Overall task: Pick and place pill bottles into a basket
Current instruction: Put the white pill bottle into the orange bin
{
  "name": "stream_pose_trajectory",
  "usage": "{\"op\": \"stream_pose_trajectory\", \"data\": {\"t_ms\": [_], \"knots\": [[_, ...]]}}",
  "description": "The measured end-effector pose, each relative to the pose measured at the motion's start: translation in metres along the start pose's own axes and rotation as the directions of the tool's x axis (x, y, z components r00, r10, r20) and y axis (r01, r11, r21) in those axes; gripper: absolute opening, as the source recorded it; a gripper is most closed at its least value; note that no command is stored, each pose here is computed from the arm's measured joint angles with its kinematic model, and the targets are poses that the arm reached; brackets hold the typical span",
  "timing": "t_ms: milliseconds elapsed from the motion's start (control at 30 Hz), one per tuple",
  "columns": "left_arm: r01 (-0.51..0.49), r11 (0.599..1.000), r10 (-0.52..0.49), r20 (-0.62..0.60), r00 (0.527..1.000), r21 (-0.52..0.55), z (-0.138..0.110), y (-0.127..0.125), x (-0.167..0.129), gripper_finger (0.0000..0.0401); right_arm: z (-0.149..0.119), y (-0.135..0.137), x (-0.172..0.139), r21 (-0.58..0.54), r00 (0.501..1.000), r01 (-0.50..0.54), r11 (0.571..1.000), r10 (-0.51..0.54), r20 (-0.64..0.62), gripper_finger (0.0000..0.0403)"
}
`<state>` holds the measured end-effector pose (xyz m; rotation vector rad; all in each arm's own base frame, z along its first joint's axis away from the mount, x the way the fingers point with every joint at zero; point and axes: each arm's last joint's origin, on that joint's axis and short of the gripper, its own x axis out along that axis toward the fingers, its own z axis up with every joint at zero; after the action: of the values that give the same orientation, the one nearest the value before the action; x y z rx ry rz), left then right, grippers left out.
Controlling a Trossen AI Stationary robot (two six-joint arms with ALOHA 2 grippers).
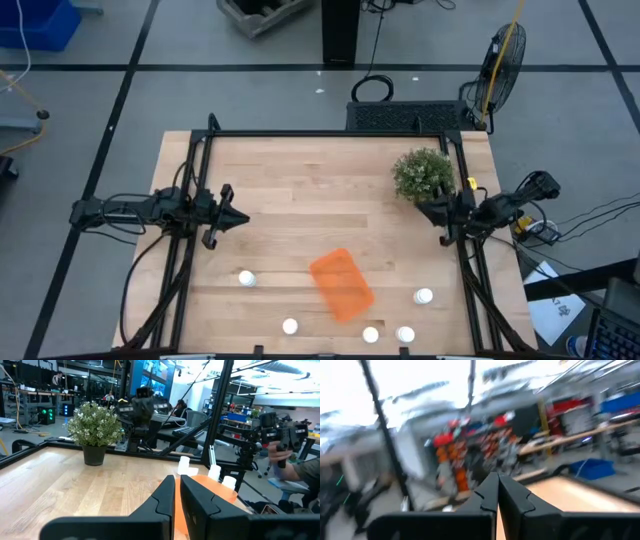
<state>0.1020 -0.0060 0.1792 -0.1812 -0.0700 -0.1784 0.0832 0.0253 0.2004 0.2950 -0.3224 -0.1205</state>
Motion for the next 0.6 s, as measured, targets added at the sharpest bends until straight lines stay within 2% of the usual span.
{"op": "stream_pose_trajectory", "data": {"t_ms": [100, 267, 433, 467, 600], "knots": [[0.000, 1.000, 0.000, 0.000, 1.000, 0.000, 0.000, 0.000, 0.000, 0.0033, 0.002, 0.001, 0.000, 0.009, 0.999, -0.041, 0.999, 0.041, 0.017, 0.0000], [-0.001, 1.000, 0.001, -0.002, 1.000, 0.000, 0.000, 0.000, 0.000, 0.0033, -0.008, 0.003, -0.001, -0.081, 0.988, -0.138, 0.987, 0.131, -0.088, 0.0000], [-0.001, 1.000, 0.001, 0.000, 1.000, 0.000, 0.000, 0.000, 0.000, 0.0033, -0.021, 0.003, -0.001, 0.020, 0.968, -0.141, 0.990, 0.142, -0.208, 0.0000], [-0.001, 1.000, 0.001, -0.002, 1.000, 0.000, 0.000, 0.000, 0.000, 0.0033, -0.021, 0.004, -0.001, 0.032, 0.961, -0.170, 0.985, 0.173, -0.215, 0.0000], [-0.001, 1.000, 0.001, -0.001, 1.000, 0.000, 0.000, 0.000, 0.000, 0.0033, -0.009, 0.014, 0.001, 0.077, 0.931, -0.341, 0.937, 0.348, -0.107, 0.0000]]}}
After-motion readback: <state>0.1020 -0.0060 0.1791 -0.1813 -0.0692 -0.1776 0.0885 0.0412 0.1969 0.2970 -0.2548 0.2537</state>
